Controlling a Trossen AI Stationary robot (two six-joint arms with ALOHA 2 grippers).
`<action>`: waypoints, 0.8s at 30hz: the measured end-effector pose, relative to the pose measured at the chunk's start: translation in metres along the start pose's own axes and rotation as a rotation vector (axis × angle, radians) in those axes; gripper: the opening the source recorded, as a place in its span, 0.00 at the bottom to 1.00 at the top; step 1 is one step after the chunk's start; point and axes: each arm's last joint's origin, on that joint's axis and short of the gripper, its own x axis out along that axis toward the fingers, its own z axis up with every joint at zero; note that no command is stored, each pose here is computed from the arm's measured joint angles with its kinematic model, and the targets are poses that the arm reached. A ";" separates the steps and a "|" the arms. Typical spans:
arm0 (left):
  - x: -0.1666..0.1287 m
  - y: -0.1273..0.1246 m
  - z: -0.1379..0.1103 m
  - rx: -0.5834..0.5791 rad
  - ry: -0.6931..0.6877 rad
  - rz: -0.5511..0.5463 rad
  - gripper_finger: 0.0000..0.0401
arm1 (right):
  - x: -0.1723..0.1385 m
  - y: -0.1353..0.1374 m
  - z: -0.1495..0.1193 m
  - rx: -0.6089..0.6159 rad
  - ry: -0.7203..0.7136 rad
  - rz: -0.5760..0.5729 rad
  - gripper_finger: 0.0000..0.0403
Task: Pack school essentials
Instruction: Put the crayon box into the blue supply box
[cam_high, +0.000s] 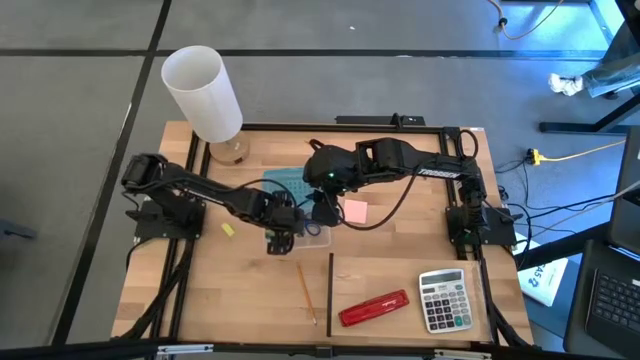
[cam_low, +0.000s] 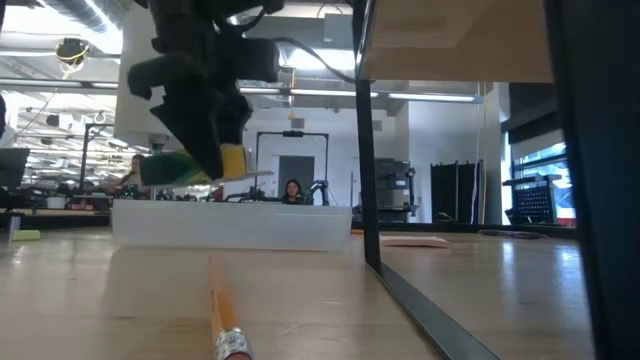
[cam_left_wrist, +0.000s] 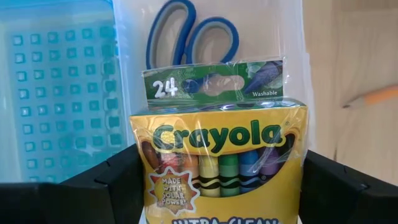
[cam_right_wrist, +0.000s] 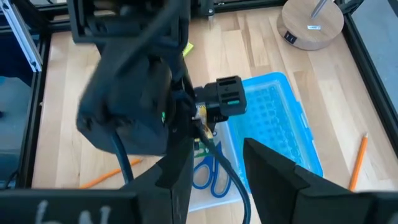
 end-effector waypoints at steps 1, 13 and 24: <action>0.002 0.000 0.000 0.002 0.009 0.001 0.77 | 0.000 0.000 0.000 0.000 -0.002 0.000 0.35; 0.024 -0.005 0.000 0.033 0.061 0.013 0.77 | 0.000 0.001 0.003 0.003 -0.033 0.006 0.35; 0.025 -0.005 0.000 0.031 0.058 0.012 0.78 | 0.000 0.001 0.003 0.003 -0.035 0.006 0.35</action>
